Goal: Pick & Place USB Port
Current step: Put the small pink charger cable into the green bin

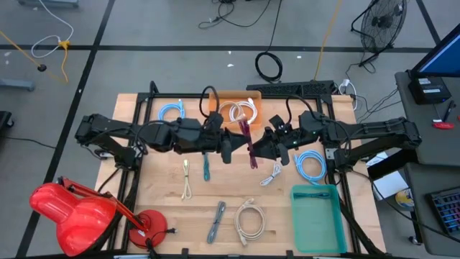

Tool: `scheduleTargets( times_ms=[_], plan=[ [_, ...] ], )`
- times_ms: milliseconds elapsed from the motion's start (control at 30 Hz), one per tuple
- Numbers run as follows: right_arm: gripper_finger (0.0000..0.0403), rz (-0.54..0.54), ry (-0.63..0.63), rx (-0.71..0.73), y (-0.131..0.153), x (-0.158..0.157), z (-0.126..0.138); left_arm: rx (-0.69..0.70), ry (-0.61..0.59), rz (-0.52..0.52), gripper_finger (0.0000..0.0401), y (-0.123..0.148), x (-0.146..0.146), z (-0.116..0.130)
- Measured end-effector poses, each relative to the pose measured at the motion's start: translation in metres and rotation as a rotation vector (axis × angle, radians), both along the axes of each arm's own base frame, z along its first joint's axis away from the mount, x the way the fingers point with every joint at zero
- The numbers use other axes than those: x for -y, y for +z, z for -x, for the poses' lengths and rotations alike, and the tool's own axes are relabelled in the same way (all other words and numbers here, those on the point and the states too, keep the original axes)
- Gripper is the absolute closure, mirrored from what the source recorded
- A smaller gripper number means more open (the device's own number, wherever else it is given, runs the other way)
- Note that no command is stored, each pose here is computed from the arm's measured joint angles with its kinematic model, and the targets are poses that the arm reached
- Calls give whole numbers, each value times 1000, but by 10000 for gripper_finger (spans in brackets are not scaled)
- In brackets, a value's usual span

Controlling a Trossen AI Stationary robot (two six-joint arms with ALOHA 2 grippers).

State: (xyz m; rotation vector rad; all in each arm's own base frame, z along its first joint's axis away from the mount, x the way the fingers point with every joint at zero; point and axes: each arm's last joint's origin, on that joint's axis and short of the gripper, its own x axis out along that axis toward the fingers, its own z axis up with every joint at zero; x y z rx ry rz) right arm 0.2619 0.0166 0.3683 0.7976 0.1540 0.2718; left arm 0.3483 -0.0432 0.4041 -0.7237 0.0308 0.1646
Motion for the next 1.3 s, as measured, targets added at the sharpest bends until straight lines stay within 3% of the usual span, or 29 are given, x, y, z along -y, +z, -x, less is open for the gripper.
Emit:
scheduleTargets(
  times_ms=[367, 800, 900, 1067, 1300],
  plan=[
    [377, 6, 26, 1, 0, -1, 0, 4, -20, 3, 382, 0, 1, 0],
    [381, -6, 67, 3, 1, -2, 1, 131, -121, -4, 189, 27, 2, 19],
    [388, -8, 154, -16, -1, -4, 2, 48, -130, -8, 168, 28, 3, 34],
    [389, 8, 351, -172, -14, -10, 14, -67, -70, 13, 169, 24, 8, 50],
    [389, 107, 456, -571, -39, -18, 69, -179, 12, 40, 188, 17, 14, 63]
  ],
)
